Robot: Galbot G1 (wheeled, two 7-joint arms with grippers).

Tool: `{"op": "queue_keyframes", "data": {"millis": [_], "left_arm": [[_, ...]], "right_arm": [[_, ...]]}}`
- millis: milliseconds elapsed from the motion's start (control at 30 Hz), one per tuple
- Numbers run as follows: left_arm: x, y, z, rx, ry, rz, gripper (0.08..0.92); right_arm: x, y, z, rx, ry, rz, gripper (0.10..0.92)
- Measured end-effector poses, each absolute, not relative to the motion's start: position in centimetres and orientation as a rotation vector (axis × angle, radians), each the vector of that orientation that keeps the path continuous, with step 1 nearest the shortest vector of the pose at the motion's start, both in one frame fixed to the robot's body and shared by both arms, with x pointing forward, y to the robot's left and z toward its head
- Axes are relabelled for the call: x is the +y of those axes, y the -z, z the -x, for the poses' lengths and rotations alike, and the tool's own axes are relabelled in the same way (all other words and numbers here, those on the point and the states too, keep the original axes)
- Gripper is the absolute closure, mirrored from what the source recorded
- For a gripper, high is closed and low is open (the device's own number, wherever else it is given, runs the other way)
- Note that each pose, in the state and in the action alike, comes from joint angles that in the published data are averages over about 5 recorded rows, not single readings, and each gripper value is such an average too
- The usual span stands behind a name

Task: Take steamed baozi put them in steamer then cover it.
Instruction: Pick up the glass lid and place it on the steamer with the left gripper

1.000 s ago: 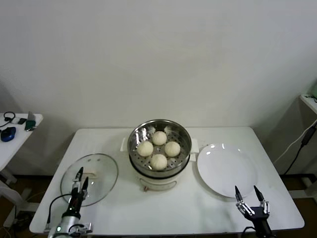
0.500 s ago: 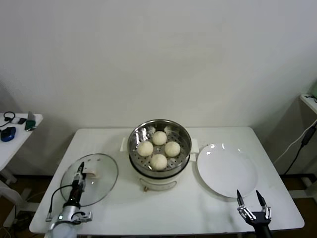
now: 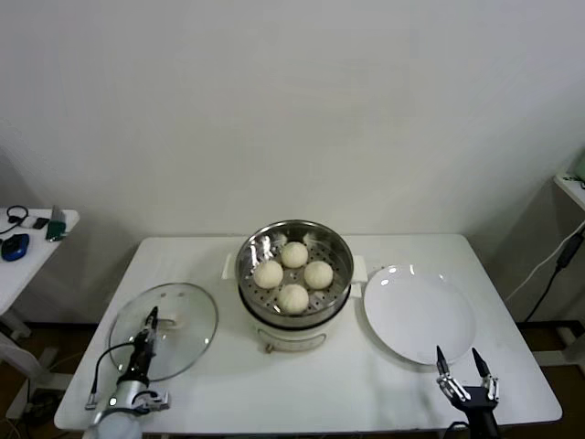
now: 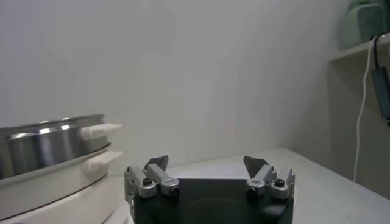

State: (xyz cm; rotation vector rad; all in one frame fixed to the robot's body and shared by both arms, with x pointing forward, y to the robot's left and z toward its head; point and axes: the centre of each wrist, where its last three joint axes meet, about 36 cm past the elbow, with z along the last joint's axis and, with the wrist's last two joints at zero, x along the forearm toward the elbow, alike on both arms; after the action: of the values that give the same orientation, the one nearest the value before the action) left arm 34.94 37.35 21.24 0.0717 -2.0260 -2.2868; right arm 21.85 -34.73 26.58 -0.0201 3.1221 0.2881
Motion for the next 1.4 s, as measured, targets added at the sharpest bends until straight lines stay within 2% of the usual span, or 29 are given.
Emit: {"op": "queue_keyframes", "data": {"millis": [133, 267, 567, 700, 833, 1067, 1400], "left_arm": [[37.4, -22.2, -34.9, -2.030, 2.279, -0.080, 0.856], [37.5, -24.8, -35.1, -2.041, 2.266, -0.124, 0.856], [36.8, -35.5, -36.6, -2.052, 2.184, -0.288, 0.856], [34.5, -40.0, -37.3, -2.083, 2.148, -0.339, 0.856], [30.9, -43.2, -37.9, -2.137, 2.109, -0.344, 0.856], [23.7, -46.0, -38.5, -2.216, 2.083, -0.262, 0.856], [13.4, -46.5, -38.4, -2.305, 2.058, -0.139, 0.856]], "right_arm": [[-34.8, -26.8, -22.2, 3.122, -0.274, 0.014, 0.200], [-34.9, -27.0, -22.3, 3.134, -0.248, 0.005, 0.200], [-35.2, -27.1, -21.8, 3.191, -0.154, 0.002, 0.200], [-35.1, -27.1, -21.8, 3.196, -0.135, 0.001, 0.200], [-35.1, -27.1, -21.8, 3.193, -0.126, 0.005, 0.200], [-35.5, -27.0, -22.1, 3.169, -0.127, 0.012, 0.200], [-36.4, -26.1, -22.5, 3.138, -0.132, -0.009, 0.200]]}}
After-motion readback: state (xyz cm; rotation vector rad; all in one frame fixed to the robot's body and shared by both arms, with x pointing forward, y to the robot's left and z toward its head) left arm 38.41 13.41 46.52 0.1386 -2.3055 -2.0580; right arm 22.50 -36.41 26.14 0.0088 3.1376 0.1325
